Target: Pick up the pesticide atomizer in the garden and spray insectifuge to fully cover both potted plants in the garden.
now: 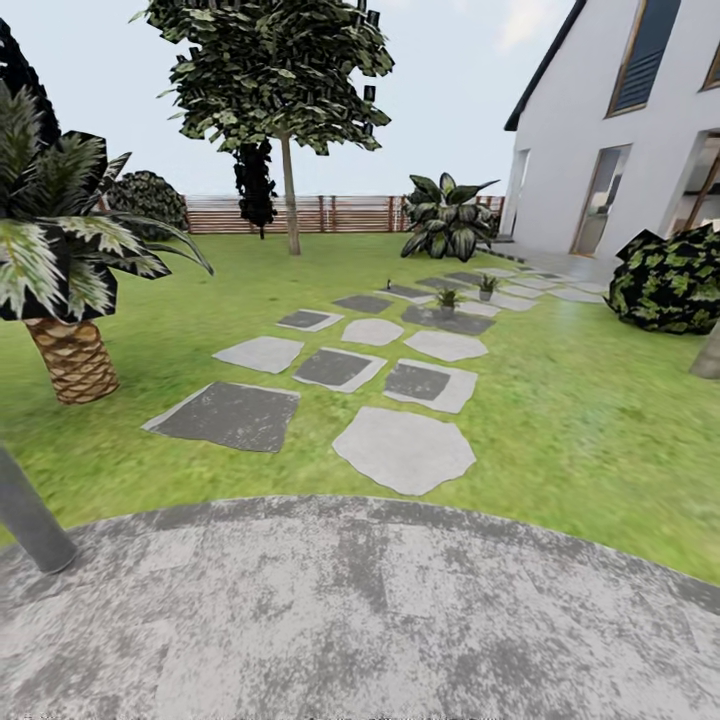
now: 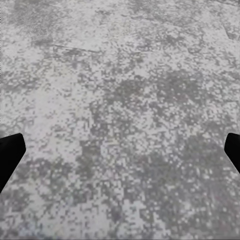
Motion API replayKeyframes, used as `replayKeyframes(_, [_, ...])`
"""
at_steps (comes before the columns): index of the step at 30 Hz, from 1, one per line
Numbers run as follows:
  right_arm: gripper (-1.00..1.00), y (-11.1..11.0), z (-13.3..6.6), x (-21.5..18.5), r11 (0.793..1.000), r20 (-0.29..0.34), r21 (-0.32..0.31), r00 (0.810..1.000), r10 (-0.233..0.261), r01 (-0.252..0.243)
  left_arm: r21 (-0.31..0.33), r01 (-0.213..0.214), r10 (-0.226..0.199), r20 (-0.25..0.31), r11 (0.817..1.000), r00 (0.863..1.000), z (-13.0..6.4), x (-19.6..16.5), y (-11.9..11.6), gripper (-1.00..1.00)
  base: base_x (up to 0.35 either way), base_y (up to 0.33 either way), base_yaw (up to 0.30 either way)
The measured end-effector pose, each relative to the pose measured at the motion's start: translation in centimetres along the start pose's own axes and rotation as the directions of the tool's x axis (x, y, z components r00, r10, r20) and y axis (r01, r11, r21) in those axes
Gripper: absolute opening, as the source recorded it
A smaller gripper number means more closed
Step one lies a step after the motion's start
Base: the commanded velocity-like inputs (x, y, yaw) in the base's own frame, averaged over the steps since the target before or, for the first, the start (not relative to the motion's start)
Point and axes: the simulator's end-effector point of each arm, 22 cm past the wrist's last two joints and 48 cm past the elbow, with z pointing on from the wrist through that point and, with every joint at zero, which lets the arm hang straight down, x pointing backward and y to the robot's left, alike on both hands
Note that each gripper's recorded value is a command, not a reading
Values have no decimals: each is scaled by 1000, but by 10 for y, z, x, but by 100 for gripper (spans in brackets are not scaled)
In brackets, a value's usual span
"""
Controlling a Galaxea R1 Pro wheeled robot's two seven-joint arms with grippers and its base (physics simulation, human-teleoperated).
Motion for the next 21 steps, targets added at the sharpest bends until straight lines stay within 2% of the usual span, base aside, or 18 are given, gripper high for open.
replayKeyframes(7, [100,1,8,17,1000,-10,-1,1000,-1,1,-1,-1,1,-9,1000,1000,10,15,0,100,0,0,105])
replayKeyframes(21, [100,2,23,44,1000,-11,0,1000,1,-1,0,-1,1,-11,1000,1000,29,40,-1,100,0,0,7])
